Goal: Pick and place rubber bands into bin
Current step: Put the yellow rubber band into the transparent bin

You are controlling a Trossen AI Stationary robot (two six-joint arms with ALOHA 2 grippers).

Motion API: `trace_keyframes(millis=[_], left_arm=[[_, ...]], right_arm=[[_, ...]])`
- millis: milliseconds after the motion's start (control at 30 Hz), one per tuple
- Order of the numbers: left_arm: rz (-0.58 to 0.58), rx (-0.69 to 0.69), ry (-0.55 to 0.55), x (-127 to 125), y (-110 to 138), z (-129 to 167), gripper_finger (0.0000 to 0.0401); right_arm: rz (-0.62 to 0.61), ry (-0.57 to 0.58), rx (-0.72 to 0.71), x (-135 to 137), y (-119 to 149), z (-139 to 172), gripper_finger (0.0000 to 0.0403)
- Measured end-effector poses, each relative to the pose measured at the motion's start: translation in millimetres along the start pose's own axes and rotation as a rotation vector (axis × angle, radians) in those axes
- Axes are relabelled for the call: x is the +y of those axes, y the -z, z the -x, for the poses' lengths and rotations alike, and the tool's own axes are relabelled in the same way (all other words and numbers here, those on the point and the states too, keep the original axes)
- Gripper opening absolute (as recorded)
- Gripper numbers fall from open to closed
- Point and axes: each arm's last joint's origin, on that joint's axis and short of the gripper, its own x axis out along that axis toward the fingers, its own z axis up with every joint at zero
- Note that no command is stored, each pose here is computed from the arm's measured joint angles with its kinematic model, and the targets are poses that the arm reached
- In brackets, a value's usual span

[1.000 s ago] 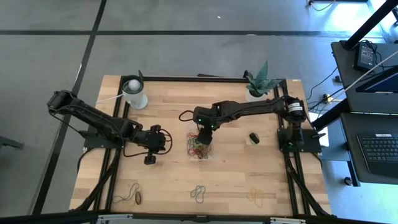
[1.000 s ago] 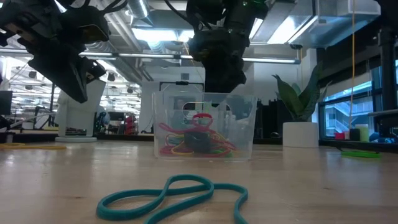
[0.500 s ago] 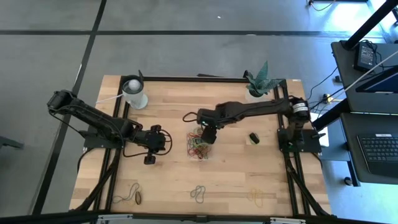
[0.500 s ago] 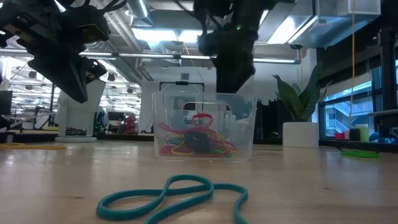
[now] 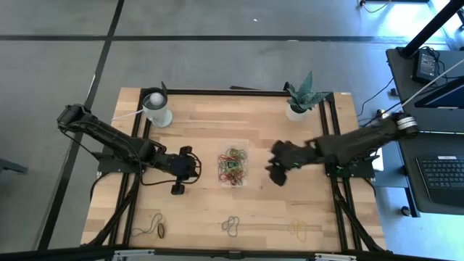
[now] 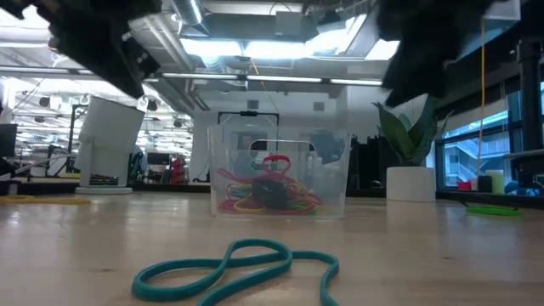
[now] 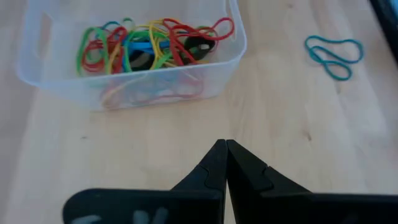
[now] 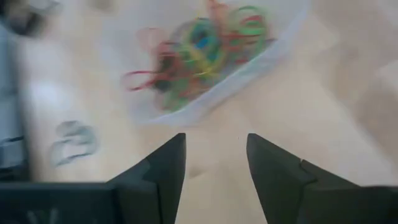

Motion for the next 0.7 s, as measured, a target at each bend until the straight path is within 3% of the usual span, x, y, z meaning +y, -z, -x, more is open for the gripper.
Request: trace_keyframes(millis=[133, 267, 500, 600, 700], left_arm=[[-0.017, 0.062, -0.038, -11, -18, 4, 0.0003], [0.049, 0.174, -0.073, -25, -32, 0, 0.0003], [0.384, 0.487, -0.143, -62, -37, -12, 0.0003], [0.531, 0.545, -0.169, -81, -33, -16, 0.0003], [0.691, 0.56, -0.198, -100, -25, -18, 0.0003]], right_arm=[[-0.005, -0.138, -0.021, 1, 35, 22, 0.0156], [-0.03, -0.216, 0.026, 1, 63, 33, 0.0115], [-0.043, -0.23, 0.13, -2, 96, 31, 0.0033], [-0.026, -0.222, 0.145, -5, 101, 29, 0.0007], [-0.014, -0.218, 0.151, -5, 103, 29, 0.0009]])
